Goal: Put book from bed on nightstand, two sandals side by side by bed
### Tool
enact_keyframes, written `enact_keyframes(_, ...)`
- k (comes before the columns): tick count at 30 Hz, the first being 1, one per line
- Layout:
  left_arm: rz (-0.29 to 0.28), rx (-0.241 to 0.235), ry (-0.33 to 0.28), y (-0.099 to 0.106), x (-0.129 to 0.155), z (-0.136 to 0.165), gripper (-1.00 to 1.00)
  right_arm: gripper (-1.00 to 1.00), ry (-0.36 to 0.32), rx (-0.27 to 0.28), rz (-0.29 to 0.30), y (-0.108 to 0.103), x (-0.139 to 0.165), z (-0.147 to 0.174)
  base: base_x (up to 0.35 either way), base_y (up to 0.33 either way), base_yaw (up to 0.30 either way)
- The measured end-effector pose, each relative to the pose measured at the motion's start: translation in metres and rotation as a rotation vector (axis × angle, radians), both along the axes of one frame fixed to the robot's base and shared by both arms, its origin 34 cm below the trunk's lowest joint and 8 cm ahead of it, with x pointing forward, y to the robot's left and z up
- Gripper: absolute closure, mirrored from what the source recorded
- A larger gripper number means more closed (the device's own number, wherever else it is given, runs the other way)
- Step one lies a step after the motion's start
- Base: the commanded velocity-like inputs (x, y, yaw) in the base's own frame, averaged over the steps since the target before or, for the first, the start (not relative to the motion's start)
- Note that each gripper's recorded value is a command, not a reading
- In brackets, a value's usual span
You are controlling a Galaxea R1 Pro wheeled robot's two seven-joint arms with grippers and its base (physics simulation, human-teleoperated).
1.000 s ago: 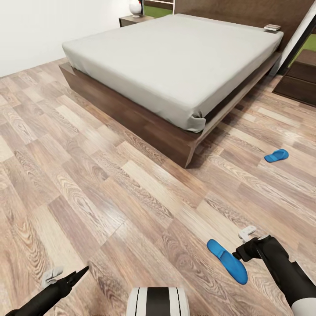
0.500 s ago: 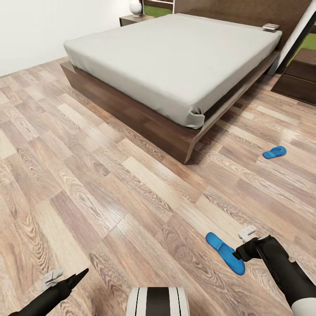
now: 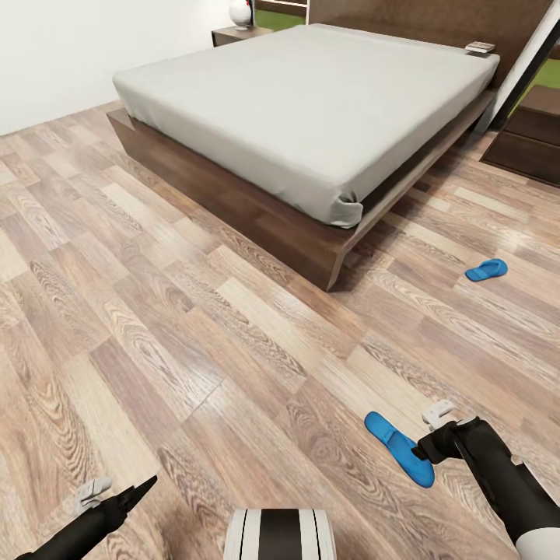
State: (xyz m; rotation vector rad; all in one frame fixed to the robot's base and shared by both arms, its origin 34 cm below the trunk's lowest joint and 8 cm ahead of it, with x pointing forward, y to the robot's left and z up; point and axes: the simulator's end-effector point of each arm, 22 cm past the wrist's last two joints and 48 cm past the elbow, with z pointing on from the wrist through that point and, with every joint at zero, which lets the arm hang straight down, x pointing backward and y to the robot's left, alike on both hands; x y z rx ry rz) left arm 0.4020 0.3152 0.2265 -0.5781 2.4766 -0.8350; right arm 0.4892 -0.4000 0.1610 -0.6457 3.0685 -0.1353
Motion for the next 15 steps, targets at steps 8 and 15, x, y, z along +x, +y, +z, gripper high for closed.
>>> enact_keyframes(8, 0.0, 0.0, 0.0, 0.0, 0.0, 0.0, -1.0, -1.0, 0.014, 0.011, 0.038, 0.013, -0.004, -0.004, 0.0, 0.0, 0.0)
enact_keyframes(15, 0.0, -0.001, -0.001, 0.0, 0.0, 0.0, -1.0, -1.0, 0.062, 0.056, 0.207, 0.07, -0.019, -0.016, 0.0, 0.0, 0.0)
